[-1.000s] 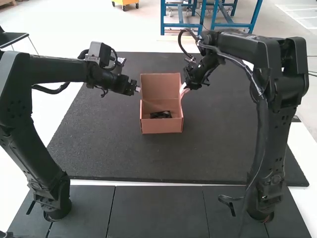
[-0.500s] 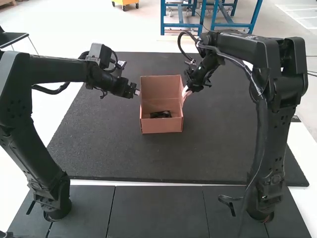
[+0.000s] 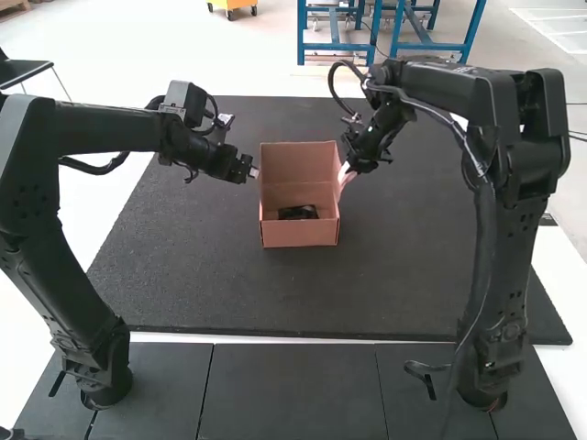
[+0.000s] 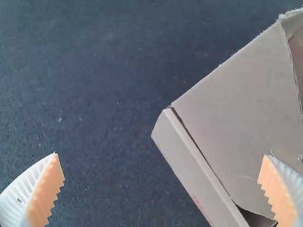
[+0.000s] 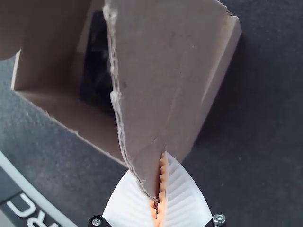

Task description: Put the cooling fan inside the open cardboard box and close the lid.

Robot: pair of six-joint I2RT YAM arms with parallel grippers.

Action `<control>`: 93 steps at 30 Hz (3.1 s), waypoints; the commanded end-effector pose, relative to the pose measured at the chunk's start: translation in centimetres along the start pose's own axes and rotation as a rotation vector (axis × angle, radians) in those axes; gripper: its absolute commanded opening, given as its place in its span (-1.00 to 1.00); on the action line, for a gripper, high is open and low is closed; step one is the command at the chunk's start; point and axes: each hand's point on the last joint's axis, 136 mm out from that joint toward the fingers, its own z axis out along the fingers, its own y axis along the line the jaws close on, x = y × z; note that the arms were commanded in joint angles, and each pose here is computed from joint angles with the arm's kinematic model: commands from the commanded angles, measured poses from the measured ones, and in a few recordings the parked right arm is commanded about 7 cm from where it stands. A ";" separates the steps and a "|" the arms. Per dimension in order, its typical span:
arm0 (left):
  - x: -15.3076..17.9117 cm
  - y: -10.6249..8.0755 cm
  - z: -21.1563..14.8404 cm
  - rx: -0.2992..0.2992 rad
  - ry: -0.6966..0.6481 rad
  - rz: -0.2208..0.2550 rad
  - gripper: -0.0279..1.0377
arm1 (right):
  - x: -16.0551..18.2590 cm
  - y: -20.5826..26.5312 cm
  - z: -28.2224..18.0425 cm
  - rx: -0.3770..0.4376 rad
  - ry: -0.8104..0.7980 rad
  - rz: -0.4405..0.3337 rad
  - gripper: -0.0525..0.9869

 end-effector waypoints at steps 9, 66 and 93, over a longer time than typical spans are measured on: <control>-2.0 -0.9 -1.3 0.021 -0.056 0.035 0.87 | 1.2 2.5 1.8 -0.060 0.070 -0.002 -0.93; -4.1 4.3 -2.6 -0.188 -0.140 -0.008 0.87 | -1.1 2.7 -4.8 0.100 -0.054 -0.118 0.86; -7.1 -1.5 -0.8 -0.074 -0.155 0.051 0.87 | 0.1 8.4 -16.6 0.075 -0.442 -0.151 0.85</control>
